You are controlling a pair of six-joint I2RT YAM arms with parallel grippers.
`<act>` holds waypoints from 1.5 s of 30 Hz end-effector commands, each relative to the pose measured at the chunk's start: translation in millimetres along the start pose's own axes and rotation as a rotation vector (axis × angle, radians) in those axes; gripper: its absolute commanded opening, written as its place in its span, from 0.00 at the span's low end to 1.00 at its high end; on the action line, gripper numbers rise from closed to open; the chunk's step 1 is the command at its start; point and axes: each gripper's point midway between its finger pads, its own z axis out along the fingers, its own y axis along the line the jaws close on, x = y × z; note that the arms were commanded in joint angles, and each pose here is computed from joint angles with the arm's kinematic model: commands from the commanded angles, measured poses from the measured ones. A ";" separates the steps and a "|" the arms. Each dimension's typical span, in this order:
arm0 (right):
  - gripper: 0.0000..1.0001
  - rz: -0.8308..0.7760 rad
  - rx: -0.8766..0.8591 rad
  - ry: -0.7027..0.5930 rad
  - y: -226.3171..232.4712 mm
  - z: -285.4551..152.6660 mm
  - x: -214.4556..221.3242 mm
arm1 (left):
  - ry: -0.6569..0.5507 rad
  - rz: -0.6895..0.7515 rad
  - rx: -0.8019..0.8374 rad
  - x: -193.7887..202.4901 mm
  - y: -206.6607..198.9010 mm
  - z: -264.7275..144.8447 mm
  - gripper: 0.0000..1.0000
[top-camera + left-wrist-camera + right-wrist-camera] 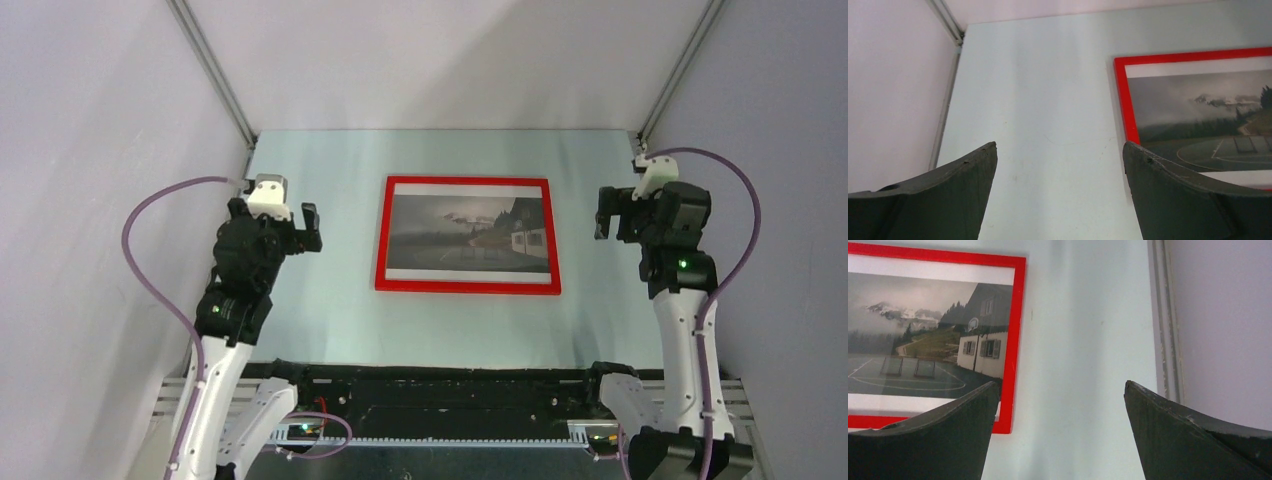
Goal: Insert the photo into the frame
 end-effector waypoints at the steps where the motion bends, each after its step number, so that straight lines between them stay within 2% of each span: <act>1: 0.99 0.058 -0.020 0.003 7.9 -7.8 22.2 | -0.047 -0.049 -0.098 -1.8 18.3 -15.4 1.00; 8: 0.99 0.109 -0.027 -0.045 12.9 -18.6 46.8 | -0.083 -0.103 -0.110 5.3 20.6 -34.8 1.00; 12: 1.00 0.137 -0.088 -0.050 26.2 -22.9 55.5 | -0.074 -0.128 -0.107 14.1 18.8 -35.4 1.00; 20: 0.99 0.135 -0.147 0.007 38.3 -30.2 71.1 | -0.092 -0.170 -0.131 25.8 21.9 -35.7 1.00; 29: 0.99 0.123 -0.090 -0.031 27.4 -41.3 67.4 | -0.198 -0.209 -0.137 32.0 24.0 -42.7 1.00; 39: 1.00 0.126 -0.099 -0.039 26.0 -46.4 69.3 | -0.142 -0.169 -0.154 47.7 25.2 -28.5 1.00; 45: 1.00 0.115 -0.110 -0.048 27.0 -45.9 68.3 | -0.121 -0.158 -0.200 42.0 32.6 -19.9 1.00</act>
